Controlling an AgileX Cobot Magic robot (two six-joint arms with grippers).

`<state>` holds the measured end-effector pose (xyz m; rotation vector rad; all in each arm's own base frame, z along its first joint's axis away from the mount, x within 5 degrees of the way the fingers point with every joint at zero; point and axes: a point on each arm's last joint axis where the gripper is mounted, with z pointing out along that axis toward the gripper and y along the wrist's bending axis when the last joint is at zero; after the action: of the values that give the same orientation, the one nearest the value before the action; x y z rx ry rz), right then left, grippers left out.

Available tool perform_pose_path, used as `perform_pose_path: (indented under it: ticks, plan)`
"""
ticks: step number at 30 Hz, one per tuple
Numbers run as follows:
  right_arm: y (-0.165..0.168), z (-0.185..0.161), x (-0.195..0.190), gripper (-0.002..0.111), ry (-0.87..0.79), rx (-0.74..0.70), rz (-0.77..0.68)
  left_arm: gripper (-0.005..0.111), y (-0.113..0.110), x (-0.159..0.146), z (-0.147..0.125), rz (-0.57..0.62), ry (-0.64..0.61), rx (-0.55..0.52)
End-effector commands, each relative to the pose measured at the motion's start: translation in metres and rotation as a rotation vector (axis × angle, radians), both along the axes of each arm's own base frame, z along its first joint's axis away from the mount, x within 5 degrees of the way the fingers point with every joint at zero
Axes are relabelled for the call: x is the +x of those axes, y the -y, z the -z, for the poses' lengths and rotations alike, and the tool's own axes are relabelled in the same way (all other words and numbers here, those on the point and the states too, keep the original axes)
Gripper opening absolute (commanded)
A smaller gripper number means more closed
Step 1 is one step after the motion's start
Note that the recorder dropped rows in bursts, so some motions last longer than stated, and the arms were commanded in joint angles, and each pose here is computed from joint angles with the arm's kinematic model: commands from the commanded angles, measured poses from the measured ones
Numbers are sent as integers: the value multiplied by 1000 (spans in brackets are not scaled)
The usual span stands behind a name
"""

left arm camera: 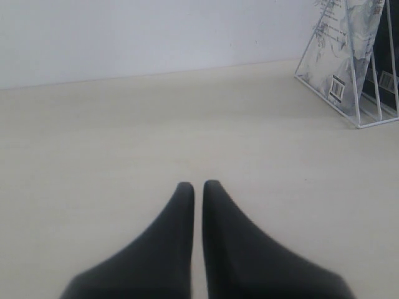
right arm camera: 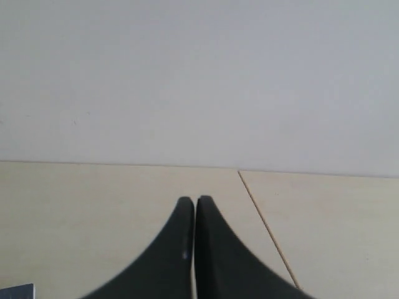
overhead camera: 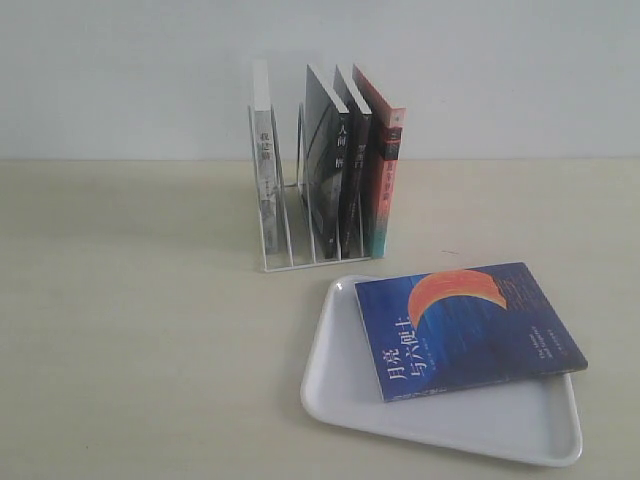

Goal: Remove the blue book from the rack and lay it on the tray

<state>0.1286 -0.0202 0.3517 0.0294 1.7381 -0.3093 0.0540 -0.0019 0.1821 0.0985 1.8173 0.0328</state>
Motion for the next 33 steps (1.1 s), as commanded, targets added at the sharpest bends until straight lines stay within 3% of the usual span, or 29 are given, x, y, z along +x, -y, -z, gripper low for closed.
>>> perform_pose_path:
  ticks: [1,10,20,22,33]
  plan:
    - [-1,34,-48,0,96,24,-7,5,0,0,-3,-1,22,1]
    - [-2,80,-82,0,197,49,-16,5,0,0,-3,-1,22,1]
    - [-17,119,-73,0,123,193,-169,5,0,0,-3,-1,22,1]
    - [-20,124,-71,0,126,169,-208,5,0,0,-3,-1,22,1]
    - [-21,151,-72,0,136,226,-214,5,0,0,-3,-1,22,1]
